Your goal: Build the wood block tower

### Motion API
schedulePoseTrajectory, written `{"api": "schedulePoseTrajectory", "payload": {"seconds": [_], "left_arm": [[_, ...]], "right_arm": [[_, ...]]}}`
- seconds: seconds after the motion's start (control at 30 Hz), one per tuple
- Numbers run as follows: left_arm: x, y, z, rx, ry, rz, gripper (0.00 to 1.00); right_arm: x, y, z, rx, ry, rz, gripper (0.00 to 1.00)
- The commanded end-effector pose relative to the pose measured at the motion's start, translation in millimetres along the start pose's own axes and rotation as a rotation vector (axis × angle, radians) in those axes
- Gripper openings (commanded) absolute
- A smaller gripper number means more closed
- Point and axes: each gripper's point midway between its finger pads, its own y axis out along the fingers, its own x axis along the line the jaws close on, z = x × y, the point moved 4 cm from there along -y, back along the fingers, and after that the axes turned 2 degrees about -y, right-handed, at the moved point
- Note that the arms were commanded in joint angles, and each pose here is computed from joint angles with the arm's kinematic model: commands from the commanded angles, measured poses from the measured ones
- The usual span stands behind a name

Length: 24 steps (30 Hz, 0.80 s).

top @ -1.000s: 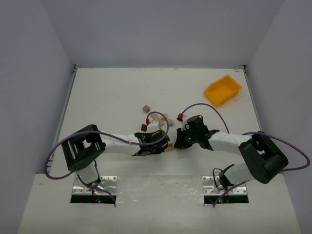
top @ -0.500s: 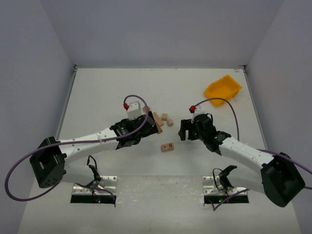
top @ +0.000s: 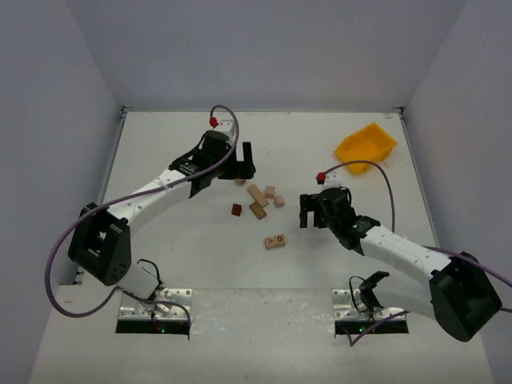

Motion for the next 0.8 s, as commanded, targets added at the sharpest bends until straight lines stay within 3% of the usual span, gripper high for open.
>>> {"api": "schedulePoseTrajectory", "payload": {"seconds": [0.0,0.2,0.43,0.77], "left_arm": [[-6,25,-15,0.055,0.224,0.261,1.00],[24,73,4,0.199,0.220,0.139,1.00],[33,106,12,0.276,0.286,0.118,0.97],[50,123,24,0.328,0.332,0.102,0.75]], "right_arm": [[-4,3,-12,-0.031,0.004,0.032,0.99],[-7,3,-10,-0.034,0.005,0.043,0.99],[-10,6,-7,-0.015,0.003,0.062,0.99],[-9,10,-7,0.002,-0.005,0.058,0.99]]}}
